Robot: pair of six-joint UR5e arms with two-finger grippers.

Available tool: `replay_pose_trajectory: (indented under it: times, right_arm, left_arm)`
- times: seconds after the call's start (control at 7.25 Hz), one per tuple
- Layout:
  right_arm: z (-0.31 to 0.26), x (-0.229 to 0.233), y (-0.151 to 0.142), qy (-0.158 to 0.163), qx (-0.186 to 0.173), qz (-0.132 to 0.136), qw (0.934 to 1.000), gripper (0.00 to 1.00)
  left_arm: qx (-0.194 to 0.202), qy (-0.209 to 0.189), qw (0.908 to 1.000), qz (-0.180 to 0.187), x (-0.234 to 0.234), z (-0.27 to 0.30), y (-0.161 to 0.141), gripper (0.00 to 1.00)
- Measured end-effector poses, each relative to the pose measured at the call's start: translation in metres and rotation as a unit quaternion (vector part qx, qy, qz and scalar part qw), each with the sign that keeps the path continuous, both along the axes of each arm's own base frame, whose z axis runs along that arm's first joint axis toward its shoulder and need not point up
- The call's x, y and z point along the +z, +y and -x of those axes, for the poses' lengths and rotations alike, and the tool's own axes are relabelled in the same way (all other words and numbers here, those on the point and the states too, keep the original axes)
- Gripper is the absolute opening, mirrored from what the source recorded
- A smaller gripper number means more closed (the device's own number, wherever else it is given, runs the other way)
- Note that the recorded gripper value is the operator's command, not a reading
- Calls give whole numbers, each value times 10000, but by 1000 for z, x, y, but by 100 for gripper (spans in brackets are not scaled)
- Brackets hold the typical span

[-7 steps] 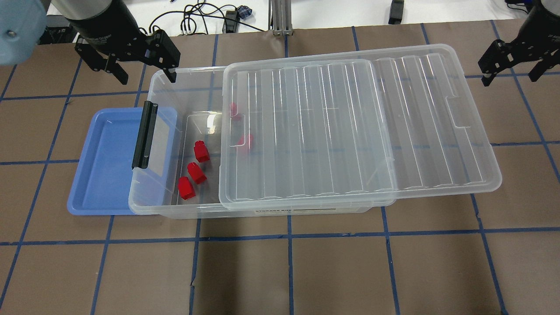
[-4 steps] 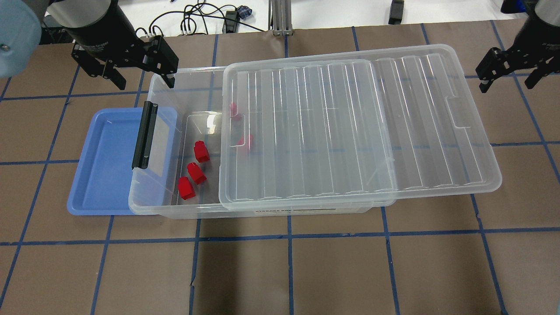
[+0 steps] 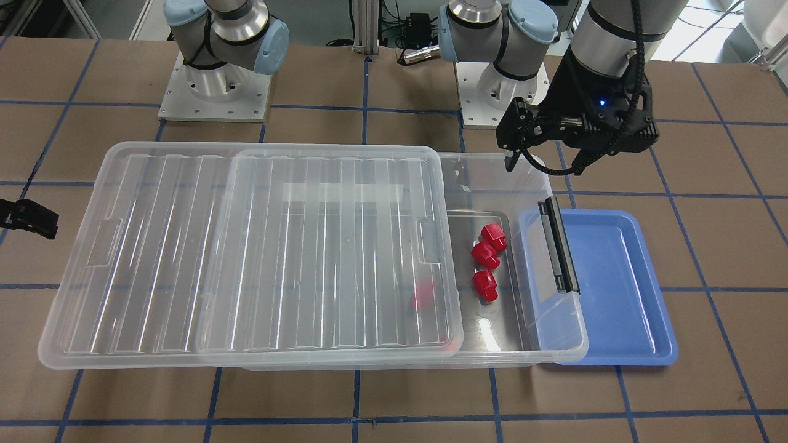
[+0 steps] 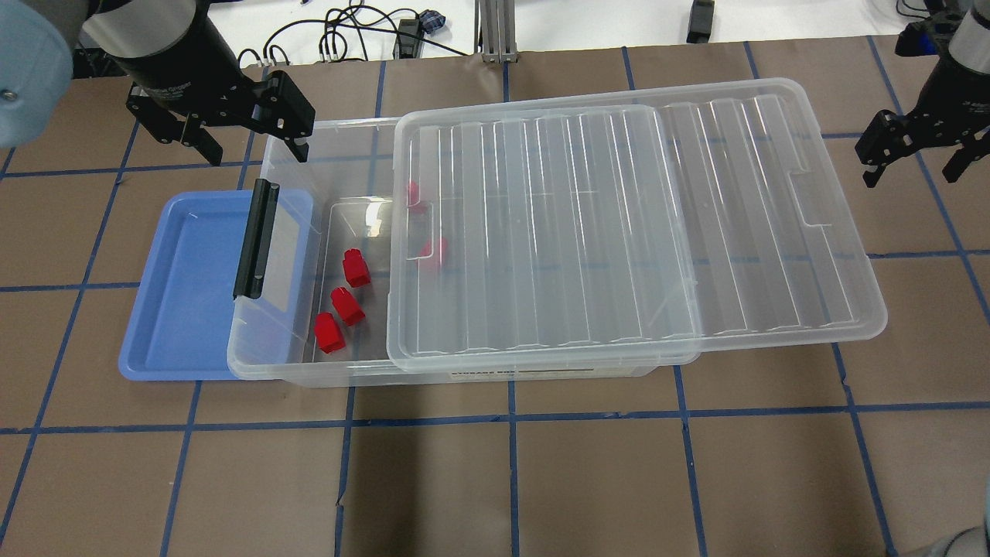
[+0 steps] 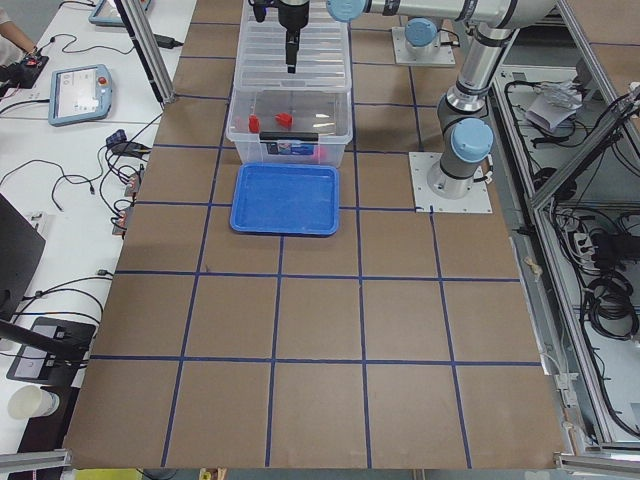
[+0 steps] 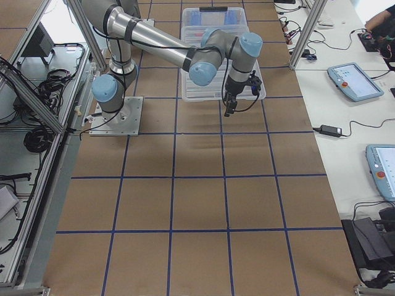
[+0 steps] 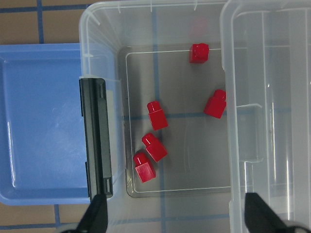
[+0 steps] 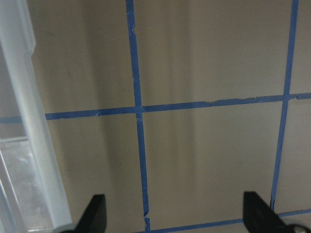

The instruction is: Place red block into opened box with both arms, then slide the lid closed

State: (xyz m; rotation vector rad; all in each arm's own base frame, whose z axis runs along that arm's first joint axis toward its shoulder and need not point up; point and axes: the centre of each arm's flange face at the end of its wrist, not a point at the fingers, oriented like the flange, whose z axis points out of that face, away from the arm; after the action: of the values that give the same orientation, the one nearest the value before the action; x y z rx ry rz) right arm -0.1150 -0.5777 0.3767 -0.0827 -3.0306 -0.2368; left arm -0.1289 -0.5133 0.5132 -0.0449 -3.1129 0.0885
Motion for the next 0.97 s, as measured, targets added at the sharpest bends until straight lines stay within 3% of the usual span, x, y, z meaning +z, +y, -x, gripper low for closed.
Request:
replay_pose_trajectory:
  times: [0.41,0.97]
  right_arm:
    - [1,-19,0,-86,-20,-166,9998,100]
    - [-7,-23,-2,-198,2,-179,9996,100]
  left_arm:
    - [22,7,10000,-22,-2,-2,-1,100]
    - [30,11,10000,-18,-1,-3,0,100]
